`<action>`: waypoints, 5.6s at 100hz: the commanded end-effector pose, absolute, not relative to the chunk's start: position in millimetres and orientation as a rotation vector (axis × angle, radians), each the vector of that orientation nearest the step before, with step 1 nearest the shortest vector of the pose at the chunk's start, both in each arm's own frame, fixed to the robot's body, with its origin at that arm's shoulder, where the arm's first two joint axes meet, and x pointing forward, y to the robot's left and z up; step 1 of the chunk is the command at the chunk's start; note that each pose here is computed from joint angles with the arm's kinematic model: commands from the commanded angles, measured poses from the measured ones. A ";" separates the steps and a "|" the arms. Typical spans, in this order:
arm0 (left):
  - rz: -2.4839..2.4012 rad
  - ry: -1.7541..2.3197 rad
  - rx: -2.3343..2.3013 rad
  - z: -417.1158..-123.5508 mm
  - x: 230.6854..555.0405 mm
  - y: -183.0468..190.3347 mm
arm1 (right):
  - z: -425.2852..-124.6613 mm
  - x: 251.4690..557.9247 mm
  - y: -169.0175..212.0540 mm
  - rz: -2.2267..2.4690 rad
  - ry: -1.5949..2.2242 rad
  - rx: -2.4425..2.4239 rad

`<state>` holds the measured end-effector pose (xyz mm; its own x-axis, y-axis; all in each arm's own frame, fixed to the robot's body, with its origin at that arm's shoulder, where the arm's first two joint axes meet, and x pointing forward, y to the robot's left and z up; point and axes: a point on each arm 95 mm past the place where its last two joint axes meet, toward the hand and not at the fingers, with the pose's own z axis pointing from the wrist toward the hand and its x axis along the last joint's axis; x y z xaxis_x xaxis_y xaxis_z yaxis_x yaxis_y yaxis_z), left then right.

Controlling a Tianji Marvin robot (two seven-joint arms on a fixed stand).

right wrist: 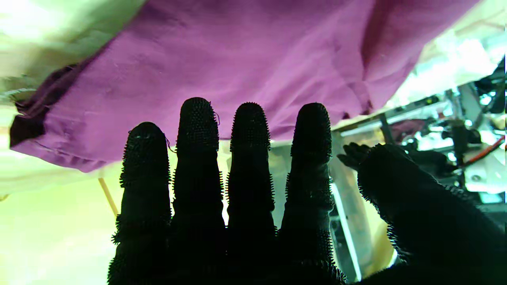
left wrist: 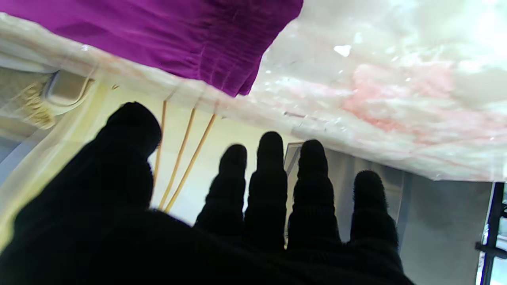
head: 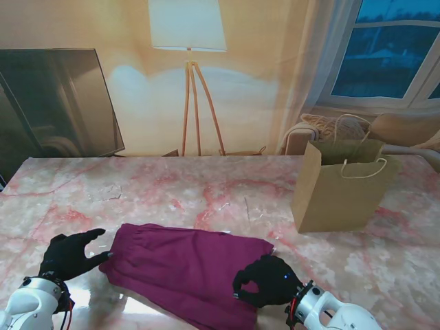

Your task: Fold the socks and the shorts into the kraft paper bag

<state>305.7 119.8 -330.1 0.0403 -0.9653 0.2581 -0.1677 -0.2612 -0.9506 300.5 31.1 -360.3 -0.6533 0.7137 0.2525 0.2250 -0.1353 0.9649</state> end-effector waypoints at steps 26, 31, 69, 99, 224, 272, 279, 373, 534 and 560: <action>-1.223 1.174 -1.625 -341.9 348.2 106.7 | -381.4 322.0 33.7 1.761 1.785 1.142; -1.218 1.164 -1.628 -345.0 354.9 105.6 | -383.6 324.0 34.5 1.759 1.781 1.155; -1.150 1.219 -1.753 -364.9 391.8 102.7 | -398.9 341.2 36.2 1.711 1.776 1.234; -1.157 1.219 -1.799 -377.7 411.1 97.6 | -407.0 353.9 34.2 1.680 1.770 1.301; -1.425 0.990 -1.898 -348.6 385.4 100.9 | -404.0 368.1 46.3 1.615 1.788 1.347; -1.467 0.918 -1.849 -291.1 373.8 115.2 | -397.8 380.3 80.5 1.625 1.873 1.225; -1.492 0.899 -1.861 -284.2 371.2 112.5 | -396.7 382.9 86.8 1.620 1.887 1.207; -1.395 0.850 -1.938 -250.6 383.7 -30.9 | -409.1 394.4 107.9 1.513 1.971 1.143; -1.492 0.944 -2.090 -269.1 372.0 -82.1 | -328.2 397.8 62.1 1.646 1.445 1.140; -1.456 0.998 -1.749 -285.8 386.1 -46.7 | -321.4 401.1 81.1 1.711 1.476 1.150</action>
<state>383.1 -60.1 -272.0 0.0814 -0.8551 0.5121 -0.1421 -0.5185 -0.8432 400.4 69.8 -323.8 -0.4218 0.8788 0.2231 0.0846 -0.2068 0.9747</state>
